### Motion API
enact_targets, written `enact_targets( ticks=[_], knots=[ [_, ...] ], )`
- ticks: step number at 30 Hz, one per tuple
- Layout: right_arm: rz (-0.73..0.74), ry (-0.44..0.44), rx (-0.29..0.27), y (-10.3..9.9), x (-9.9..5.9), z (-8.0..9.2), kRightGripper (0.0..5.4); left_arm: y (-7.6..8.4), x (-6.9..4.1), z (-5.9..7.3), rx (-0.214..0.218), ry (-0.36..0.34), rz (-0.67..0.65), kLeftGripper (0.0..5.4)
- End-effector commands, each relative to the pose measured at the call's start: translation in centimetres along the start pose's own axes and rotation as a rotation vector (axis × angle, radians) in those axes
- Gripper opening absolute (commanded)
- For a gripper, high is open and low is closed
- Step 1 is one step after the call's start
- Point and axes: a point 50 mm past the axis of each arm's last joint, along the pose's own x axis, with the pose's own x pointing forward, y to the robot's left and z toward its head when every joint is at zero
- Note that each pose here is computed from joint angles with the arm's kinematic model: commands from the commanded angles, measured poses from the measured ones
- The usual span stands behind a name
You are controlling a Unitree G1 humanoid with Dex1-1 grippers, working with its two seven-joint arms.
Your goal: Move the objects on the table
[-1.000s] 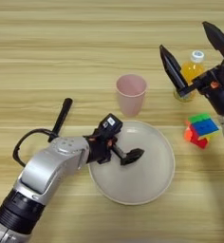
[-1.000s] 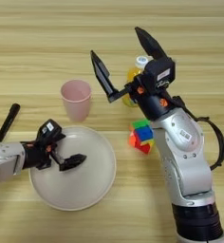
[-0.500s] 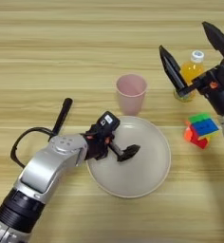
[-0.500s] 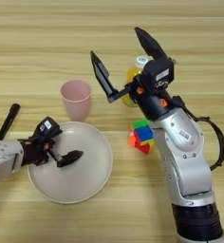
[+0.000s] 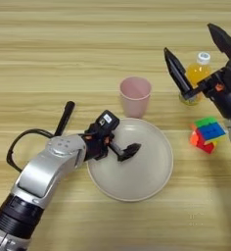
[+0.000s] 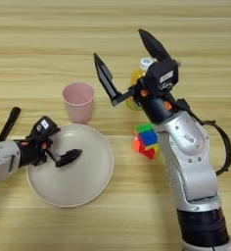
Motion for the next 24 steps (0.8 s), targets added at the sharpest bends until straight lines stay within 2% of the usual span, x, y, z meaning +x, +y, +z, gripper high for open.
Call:
enact_targets(
  ticks=[1,5,20,24],
  knots=[
    [0.008,-0.021,-0.010,0.0,0.3,0.3,5.40,-0.3,-0.5,1.6,0.029,-0.061,-0.005,5.37],
    [0.007,-0.021,-0.009,0.0,0.3,0.3,5.40,-1.6,-1.1,2.7,0.012,-0.105,-0.068,5.37],
    [0.006,-0.024,-0.005,0.1,0.2,0.3,5.40,-4.9,-3.1,5.5,0.036,-0.212,-0.160,5.37],
    [0.006,-0.025,-0.004,0.1,0.1,0.3,5.40,-5.5,-3.6,6.0,0.027,-0.238,-0.180,5.37]
  ],
)
